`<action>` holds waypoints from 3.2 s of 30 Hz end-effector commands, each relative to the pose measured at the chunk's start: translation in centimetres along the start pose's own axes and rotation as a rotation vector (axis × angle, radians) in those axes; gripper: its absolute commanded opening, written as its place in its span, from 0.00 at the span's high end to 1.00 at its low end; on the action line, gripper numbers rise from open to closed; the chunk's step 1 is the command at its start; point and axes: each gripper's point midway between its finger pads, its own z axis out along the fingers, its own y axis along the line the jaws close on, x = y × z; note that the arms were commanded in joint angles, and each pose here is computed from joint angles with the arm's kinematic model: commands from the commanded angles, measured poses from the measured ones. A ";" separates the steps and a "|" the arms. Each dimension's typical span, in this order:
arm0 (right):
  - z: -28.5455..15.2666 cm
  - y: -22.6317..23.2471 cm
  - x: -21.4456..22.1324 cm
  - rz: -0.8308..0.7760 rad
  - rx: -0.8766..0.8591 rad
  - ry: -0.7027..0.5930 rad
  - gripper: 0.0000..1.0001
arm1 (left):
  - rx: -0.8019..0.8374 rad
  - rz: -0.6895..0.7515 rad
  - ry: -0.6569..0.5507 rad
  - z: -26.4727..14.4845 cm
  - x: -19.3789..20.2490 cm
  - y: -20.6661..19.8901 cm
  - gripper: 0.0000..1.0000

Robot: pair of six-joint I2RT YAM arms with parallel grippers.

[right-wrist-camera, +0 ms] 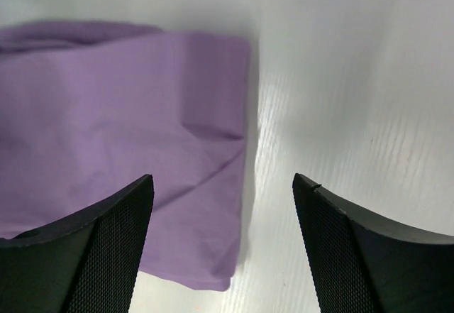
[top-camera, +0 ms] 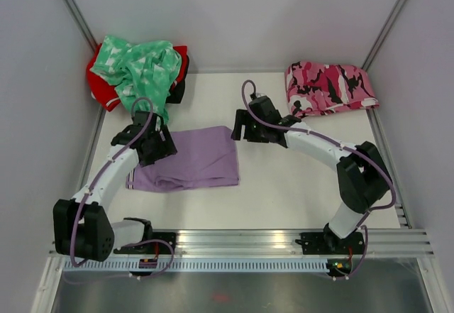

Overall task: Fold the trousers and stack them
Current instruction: Fold the trousers

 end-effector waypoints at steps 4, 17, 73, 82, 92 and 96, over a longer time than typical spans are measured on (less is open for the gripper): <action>0.8 0.4 4.2 0.033 -0.126 0.060 0.14 | -0.258 0.022 -0.085 -1.0 -0.3 5.4 0.13; 5.0 -0.6 7.0 0.045 -0.121 0.131 0.20 | -0.286 0.017 0.041 4.4 1.6 5.7 0.30; -4.5 -12.9 -0.4 0.127 0.019 0.038 0.27 | 0.109 0.141 -0.183 -0.3 -1.6 -4.4 0.98; -2.7 -6.4 3.7 0.017 -0.070 0.131 0.20 | -0.017 0.108 -0.109 1.4 0.1 -1.1 0.98; -1.5 -6.0 11.4 0.120 -0.065 0.202 0.16 | 0.025 0.123 -0.139 0.6 -0.6 -1.7 0.98; -0.7 -4.7 11.9 0.115 -0.105 0.203 0.33 | 0.036 0.124 -0.136 0.6 -0.5 -1.9 0.98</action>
